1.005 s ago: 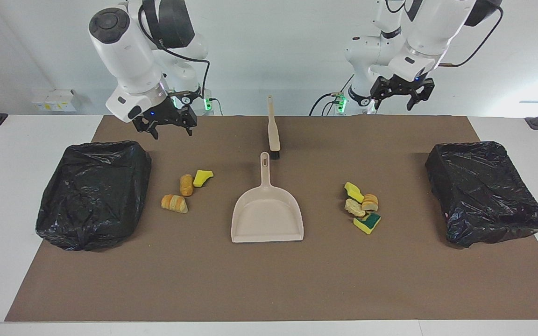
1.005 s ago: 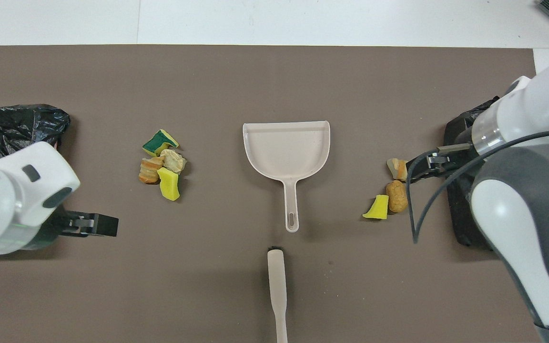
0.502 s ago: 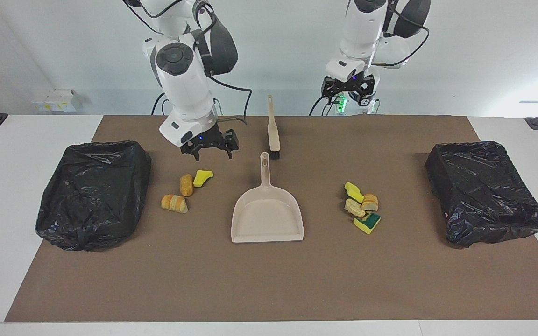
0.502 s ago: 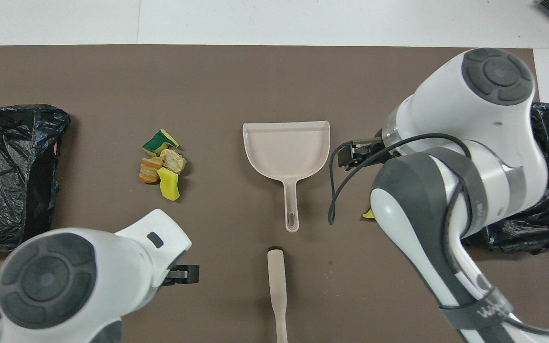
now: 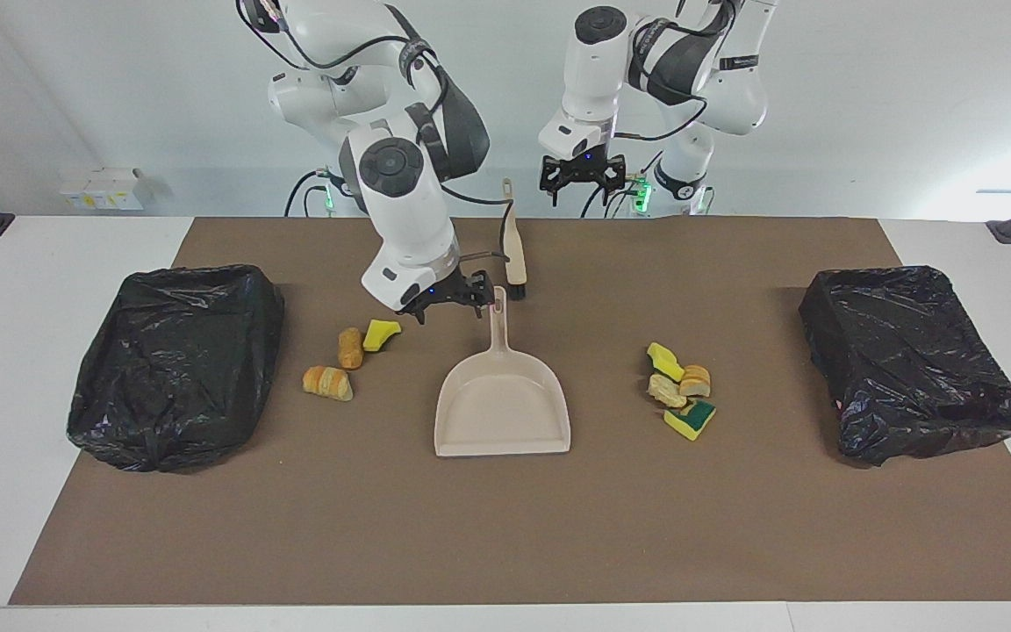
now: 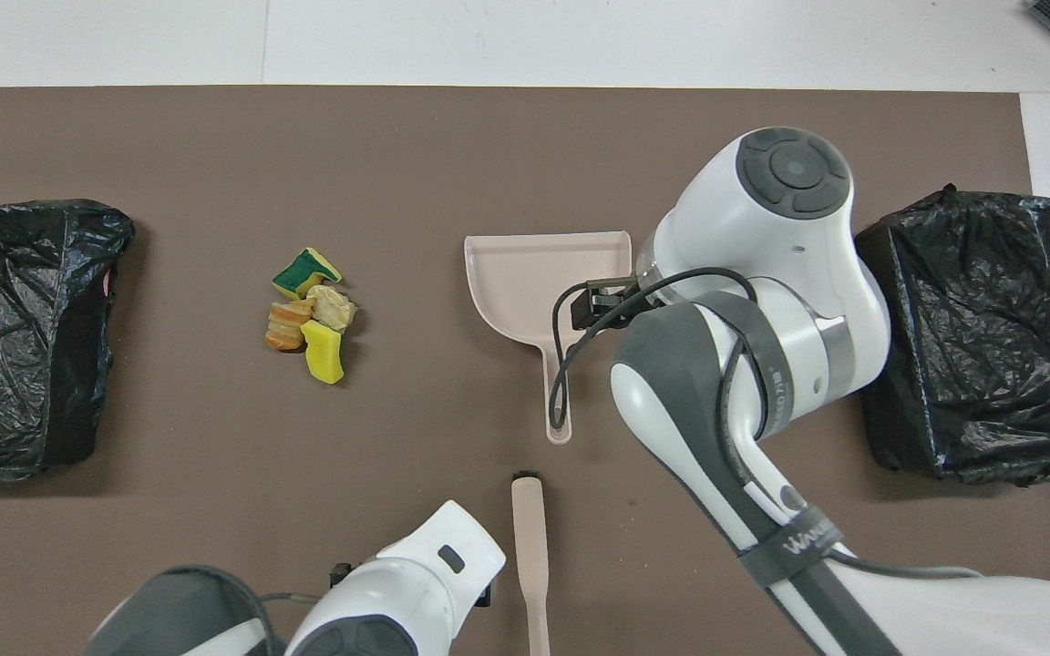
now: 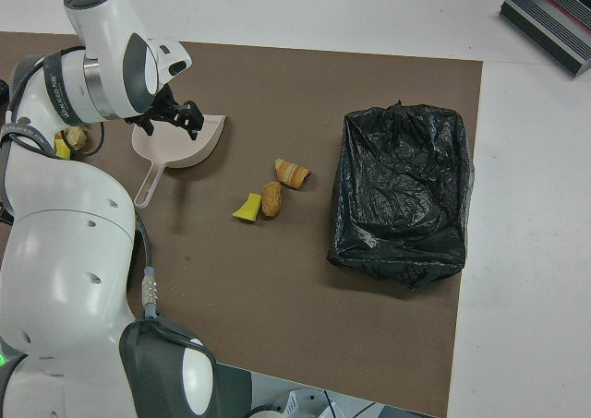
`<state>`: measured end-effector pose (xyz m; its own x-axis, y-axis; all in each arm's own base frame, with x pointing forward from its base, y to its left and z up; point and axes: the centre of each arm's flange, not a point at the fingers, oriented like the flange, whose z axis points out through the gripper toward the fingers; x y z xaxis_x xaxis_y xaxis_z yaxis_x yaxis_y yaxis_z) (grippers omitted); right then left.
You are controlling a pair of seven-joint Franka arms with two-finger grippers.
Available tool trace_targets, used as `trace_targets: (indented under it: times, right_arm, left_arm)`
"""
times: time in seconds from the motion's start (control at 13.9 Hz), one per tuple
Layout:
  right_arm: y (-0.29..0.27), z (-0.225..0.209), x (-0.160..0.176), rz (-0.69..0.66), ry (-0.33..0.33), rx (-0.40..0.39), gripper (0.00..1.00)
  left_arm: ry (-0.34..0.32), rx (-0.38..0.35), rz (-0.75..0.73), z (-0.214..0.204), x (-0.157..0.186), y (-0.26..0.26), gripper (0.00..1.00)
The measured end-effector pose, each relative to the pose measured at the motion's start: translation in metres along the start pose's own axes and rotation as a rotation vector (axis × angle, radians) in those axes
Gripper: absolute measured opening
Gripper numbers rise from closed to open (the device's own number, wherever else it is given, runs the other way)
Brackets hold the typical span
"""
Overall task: Sweep and dump trash in bin
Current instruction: 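Reach the right gripper to the dustpan handle while the left gripper approaches the brush, then lift the dustpan with the right gripper while the left gripper grasps the brush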
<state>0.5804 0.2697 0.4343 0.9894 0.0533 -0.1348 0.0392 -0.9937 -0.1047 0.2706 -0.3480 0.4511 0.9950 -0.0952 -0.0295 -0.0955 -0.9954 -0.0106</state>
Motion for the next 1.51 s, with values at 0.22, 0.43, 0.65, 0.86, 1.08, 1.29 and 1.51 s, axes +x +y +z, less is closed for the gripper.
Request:
trace_targets:
  times: [0.22,0.43,0.65,0.86,1.08,1.29,1.51]
  right_arm:
    - [-0.018,0.032,-0.010,-0.024,-0.033,-0.014,1.00]
    - [-0.027,0.064,-0.022,-0.037,-0.057,-0.028,1.00]
    - [-0.039,0.092,-0.034,-0.013,-0.045,-0.032,1.00]
    - [-0.051,0.100,-0.042,-0.011,-0.047,-0.038,0.95]
    - [-0.054,0.100,-0.044,-0.013,-0.048,-0.039,0.62]
    - [-0.054,0.099,-0.044,-0.014,-0.048,-0.039,0.32]
    - [-0.053,0.085,-0.048,-0.018,-0.069,-0.048,0.32]
  left_arm:
    - [-0.005,-0.023,0.012,0.048,-0.029,0.035,1.00]
    - [-0.011,-0.046,0.012,0.078,-0.057,0.066,1.00]
    - [-0.008,-0.071,0.019,0.080,-0.072,0.079,1.00]
    - [-0.015,-0.066,0.035,0.085,-0.082,0.082,1.00]
    - [-0.018,-0.059,0.051,0.091,-0.090,0.082,1.00]
    - [-0.020,-0.055,0.048,0.101,-0.090,0.080,1.00]
    - [-0.019,-0.058,0.046,0.113,-0.088,0.084,1.00]
